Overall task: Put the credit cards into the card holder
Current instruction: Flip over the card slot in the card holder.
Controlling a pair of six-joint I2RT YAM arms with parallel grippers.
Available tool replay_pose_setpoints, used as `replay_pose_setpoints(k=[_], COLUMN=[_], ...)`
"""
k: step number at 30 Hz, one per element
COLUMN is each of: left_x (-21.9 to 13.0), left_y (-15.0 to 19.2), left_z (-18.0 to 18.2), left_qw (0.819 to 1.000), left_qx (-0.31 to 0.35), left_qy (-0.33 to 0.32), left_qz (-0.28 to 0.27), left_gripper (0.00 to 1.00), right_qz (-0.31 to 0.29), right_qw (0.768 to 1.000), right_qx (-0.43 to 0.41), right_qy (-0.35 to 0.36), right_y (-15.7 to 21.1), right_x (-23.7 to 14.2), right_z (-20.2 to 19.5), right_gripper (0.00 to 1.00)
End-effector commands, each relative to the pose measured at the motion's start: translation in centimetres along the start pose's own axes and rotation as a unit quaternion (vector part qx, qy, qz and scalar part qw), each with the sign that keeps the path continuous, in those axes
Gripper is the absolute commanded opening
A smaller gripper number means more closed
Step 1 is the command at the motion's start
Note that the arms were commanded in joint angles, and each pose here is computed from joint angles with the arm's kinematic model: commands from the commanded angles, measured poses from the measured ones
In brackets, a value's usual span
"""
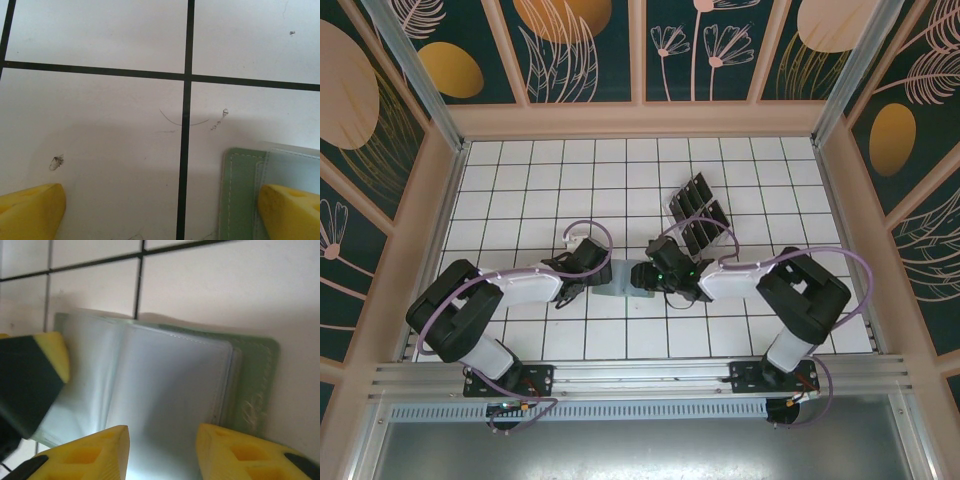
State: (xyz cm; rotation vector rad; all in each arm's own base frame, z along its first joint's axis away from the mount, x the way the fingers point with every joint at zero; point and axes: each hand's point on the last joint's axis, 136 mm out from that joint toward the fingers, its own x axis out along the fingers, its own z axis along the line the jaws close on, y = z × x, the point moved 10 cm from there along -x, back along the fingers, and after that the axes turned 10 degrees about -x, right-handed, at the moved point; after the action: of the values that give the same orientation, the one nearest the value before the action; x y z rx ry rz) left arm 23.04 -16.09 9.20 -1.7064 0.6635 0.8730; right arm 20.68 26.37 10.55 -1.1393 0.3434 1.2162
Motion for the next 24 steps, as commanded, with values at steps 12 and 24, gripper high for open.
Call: replay_pose_setpoints(k=[12,24], left_x=[2.1,1.4], left_y=[3.0,2.5], left_z=[1.1,0.9], left_qw=[0.997,0.997], left_qx=[0.001,-0.014], left_qy=[-0.007,0.007], left_qz=[0.082,0.074], left_gripper=[0.97,0.99], right_qz=[0.001,-0.012], right_qw=[0.997,0.995], right_qx=[-0.004,0.002], right_qy=[-0.075,-0.102], right_y=[-1.0,-1.5], right_x=[1.6,1.2], right_z=[1.4,2.3], right_gripper=[0.42,0.42])
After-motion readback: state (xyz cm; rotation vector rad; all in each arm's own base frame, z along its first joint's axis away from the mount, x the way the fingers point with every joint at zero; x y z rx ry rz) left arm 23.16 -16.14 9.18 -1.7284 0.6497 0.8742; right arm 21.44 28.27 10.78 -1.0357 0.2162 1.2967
